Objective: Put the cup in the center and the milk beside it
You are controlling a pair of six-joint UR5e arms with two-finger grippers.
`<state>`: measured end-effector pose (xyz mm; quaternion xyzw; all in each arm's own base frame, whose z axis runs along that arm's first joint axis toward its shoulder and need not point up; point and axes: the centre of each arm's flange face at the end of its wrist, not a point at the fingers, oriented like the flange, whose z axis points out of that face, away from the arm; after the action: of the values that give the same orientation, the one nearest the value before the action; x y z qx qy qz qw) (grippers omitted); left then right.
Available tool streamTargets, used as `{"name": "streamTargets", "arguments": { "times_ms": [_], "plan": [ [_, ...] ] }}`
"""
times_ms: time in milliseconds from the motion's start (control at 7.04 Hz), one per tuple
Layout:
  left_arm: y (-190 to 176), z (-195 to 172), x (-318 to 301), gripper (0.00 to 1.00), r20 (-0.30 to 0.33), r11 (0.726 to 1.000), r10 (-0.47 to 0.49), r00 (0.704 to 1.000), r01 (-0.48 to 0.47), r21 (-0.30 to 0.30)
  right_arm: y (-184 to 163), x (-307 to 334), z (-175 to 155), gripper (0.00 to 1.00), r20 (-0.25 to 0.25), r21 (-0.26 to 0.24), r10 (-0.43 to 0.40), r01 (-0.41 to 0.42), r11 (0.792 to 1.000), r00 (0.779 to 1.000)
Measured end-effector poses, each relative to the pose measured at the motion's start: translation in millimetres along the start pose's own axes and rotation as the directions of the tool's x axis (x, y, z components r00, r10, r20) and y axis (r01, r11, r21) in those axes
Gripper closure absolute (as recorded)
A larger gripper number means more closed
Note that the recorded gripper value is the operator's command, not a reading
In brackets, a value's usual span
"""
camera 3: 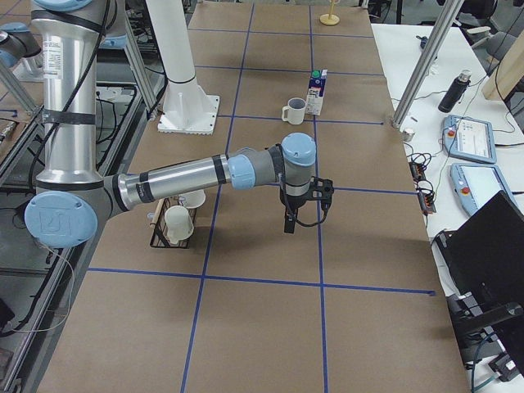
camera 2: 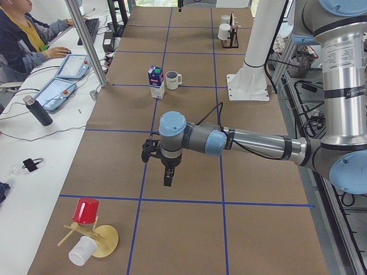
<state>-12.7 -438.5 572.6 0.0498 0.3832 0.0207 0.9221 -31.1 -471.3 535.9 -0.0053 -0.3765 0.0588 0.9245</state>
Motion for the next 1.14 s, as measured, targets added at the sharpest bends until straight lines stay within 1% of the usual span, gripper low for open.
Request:
{"name": "streamTargets", "arguments": {
  "times_ms": [142,284,568,1136],
  "plan": [
    [-1,-1,4,0.02,-0.021,1.000,-0.014,1.000,0.014,-0.008,0,0,0,0.00,0.001,-0.001,-0.001,0.001,1.000,1.000],
    [-2,-2,6,0.02,-0.029,1.000,-0.020,0.999,0.020,-0.012,1,1,1,0.00,0.001,-0.003,-0.004,0.004,1.000,1.000],
    [-3,-3,7,0.02,-0.032,1.000,-0.025,0.999,0.025,-0.014,1,1,1,0.00,0.001,-0.005,-0.006,0.006,1.000,1.000],
    [-6,-12,17,0.02,-0.027,0.996,-0.069,0.997,0.068,-0.056,1,1,1,0.00,0.002,-0.006,-0.008,0.008,1.000,1.000]
  ]
}}
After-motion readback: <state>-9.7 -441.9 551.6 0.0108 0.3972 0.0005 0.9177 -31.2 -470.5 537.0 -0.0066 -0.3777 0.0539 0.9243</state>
